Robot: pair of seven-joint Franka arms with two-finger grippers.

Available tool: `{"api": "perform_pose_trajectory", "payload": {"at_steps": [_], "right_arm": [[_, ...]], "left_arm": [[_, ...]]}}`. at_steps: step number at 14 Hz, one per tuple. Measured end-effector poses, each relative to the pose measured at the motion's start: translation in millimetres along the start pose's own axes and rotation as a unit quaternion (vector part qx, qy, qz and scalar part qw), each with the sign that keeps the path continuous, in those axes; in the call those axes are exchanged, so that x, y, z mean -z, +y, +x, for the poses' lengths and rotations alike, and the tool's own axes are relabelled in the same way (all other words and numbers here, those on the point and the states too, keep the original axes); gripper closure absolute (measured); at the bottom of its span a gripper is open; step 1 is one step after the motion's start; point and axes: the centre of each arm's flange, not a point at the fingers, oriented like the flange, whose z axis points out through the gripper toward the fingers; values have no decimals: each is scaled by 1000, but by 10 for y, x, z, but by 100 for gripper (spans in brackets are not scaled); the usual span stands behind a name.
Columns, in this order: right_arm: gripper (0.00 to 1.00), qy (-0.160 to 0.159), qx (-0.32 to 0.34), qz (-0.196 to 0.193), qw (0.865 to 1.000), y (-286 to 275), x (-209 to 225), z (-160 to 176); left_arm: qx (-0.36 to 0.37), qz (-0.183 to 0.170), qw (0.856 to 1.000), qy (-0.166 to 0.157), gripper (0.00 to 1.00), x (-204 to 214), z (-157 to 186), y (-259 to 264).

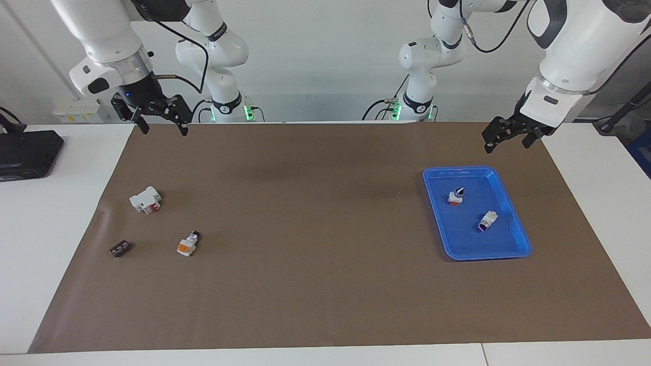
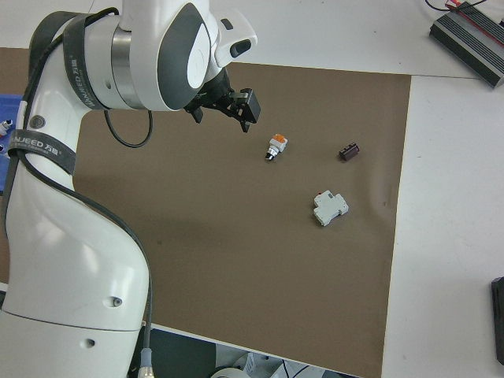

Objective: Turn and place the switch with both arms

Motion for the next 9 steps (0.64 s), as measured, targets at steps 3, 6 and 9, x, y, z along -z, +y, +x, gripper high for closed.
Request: {"api": "perform_pose_trajectory", "payload": {"at_steps": [3, 6, 9], "right_arm": [[0, 0, 0, 0, 1000, 0, 0, 0], [0, 0, 0, 0, 1000, 0, 0, 0], [0, 0, 0, 0, 1000, 0, 0, 0]], "left_arm": [[-2, -3, 1000, 28, 0, 112, -43, 40], [-3, -4, 999, 39, 0, 136, -46, 66], [-4, -5, 999, 44, 0, 138, -35, 72]]}}
